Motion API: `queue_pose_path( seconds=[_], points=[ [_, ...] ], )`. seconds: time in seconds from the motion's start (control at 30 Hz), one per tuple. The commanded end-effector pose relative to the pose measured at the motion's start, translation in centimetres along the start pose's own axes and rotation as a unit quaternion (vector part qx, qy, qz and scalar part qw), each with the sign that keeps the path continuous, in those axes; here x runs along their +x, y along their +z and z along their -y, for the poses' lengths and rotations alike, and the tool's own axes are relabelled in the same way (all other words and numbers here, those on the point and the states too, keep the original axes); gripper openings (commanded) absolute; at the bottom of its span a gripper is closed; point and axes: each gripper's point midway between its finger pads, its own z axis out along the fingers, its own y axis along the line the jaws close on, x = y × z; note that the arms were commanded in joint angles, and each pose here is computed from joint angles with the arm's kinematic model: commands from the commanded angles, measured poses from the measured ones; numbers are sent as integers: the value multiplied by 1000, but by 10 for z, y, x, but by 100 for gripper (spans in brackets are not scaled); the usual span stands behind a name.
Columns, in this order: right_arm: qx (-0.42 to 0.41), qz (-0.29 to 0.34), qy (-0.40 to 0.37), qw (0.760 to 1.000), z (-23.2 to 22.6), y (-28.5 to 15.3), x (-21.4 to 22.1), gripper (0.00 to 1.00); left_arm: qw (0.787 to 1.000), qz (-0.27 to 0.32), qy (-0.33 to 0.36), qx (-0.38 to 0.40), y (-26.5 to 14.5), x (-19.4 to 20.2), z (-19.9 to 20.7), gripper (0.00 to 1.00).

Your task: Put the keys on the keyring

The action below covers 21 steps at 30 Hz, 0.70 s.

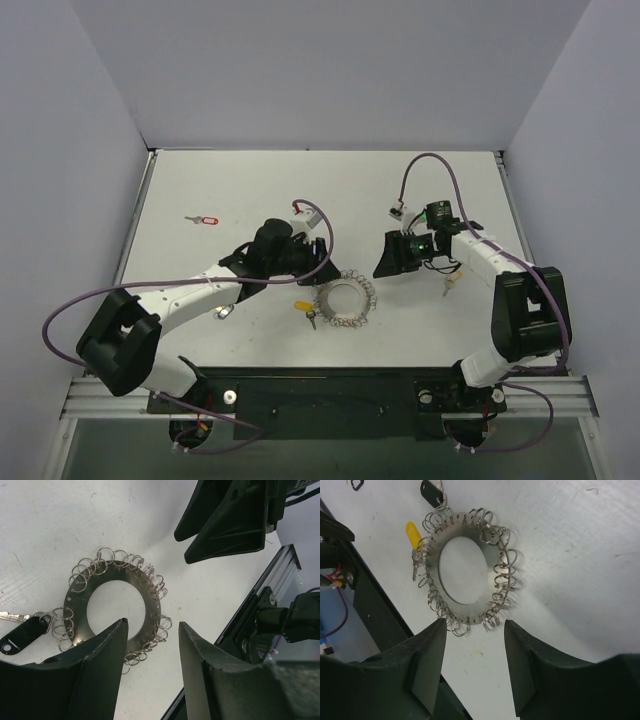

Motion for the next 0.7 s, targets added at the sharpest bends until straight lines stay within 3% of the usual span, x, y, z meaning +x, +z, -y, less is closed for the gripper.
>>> queue_pose_path(
  seconds=[0.0, 0.03, 0.07, 0.1, 0.13, 0.17, 0.23, 0.3, 0.37, 0.67],
  points=[
    [-79, -44, -141, 986, -28, -16, 23, 45, 998, 30, 61, 6, -6, 1, 12, 54],
    [-109, -89, -143, 980, -45, -33, 40, 45, 997, 35, 73, 15, -7, 3, 17, 54],
    [-131, -93, -249, 955, -43, -38, 42, 44, 995, 45, 83, 21, -10, 6, 17, 54],
    [-157, -125, -258, 945, -56, -53, 58, 43, 995, 52, 85, 26, -13, 6, 18, 54],
    [-183, -122, -359, 907, -57, -56, 63, 43, 994, 61, 88, 28, -18, 9, 16, 54],
    [-194, -144, -391, 888, -60, -63, 77, 44, 993, 67, 90, 27, -21, 10, 15, 54],
    [-186, -175, -497, 829, -50, -59, 90, 47, 993, 81, 90, 13, -30, 9, 7, 54],
    [-141, -201, -535, 808, -38, -48, 88, 47, 991, 103, 89, -3, -43, 1, 2, 55],
    [-118, -205, -553, 799, -38, -36, 88, 47, 989, 119, 82, -14, -55, -4, -2, 57],
    [-59, -186, -498, 845, -31, -14, 88, 42, 980, 199, 8, 11, -94, -21, -21, 78]
  ],
)
